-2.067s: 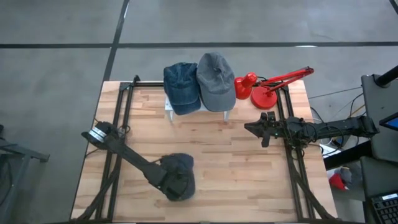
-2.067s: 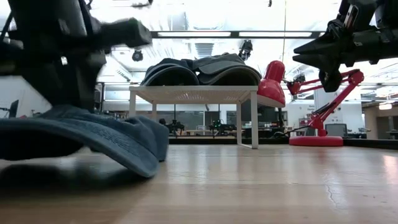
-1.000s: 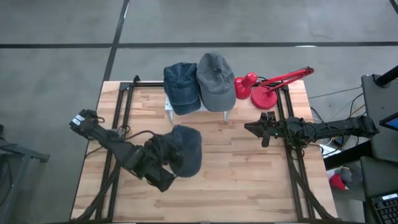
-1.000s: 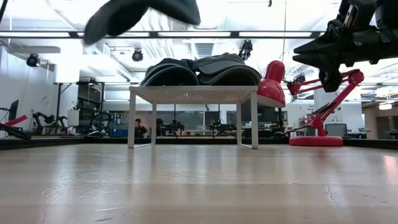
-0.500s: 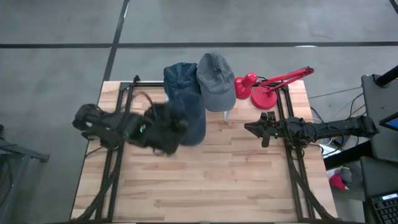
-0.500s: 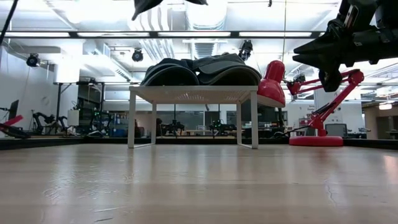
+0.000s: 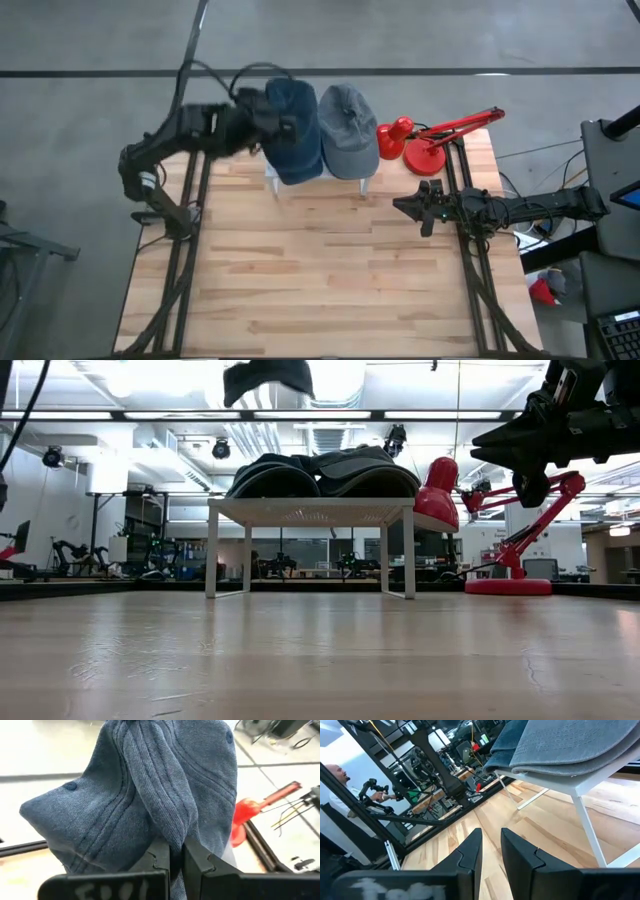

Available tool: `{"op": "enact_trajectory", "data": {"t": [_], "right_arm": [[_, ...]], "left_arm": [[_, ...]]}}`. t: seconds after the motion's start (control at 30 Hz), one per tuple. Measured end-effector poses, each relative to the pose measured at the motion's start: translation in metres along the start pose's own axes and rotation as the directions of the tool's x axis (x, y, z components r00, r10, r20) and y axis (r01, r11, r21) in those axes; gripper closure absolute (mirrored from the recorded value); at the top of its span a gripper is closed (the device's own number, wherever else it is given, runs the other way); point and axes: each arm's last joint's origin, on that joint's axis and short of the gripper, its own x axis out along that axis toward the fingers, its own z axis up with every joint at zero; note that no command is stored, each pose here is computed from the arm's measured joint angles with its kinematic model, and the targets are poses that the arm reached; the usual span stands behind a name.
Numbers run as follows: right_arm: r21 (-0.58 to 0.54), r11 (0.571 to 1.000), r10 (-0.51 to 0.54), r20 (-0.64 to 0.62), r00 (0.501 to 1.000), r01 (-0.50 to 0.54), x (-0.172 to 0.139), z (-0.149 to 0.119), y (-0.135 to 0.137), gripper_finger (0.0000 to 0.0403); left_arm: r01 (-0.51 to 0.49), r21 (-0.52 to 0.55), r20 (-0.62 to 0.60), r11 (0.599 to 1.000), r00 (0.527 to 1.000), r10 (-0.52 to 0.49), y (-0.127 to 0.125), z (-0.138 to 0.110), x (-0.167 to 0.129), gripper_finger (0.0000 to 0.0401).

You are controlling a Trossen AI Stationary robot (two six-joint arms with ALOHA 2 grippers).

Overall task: Pick & Place hat
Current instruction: Stack the blue cap on top of the other blue cap on the shelf

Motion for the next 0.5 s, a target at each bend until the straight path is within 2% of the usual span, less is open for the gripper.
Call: {"op": "enact_trajectory", "data": {"t": [0.27,0.5], "right_arm": [[-0.011,1.000,0.000,0.001,1.000,0.000,0.000,0.000,0.000,0.0335],[-0.035,0.999,0.000,0.000,1.000,0.000,0.000,0.000,0.000,0.0335]], "left_arm": [[-0.034,-0.047,-0.137,0.998,0.990,0.027,0.030,0.026,0.041,0.0385],[-0.007,-0.078,-0.177,0.997,0.984,-0.006,0.037,0.034,0.057,0.0385]]}}
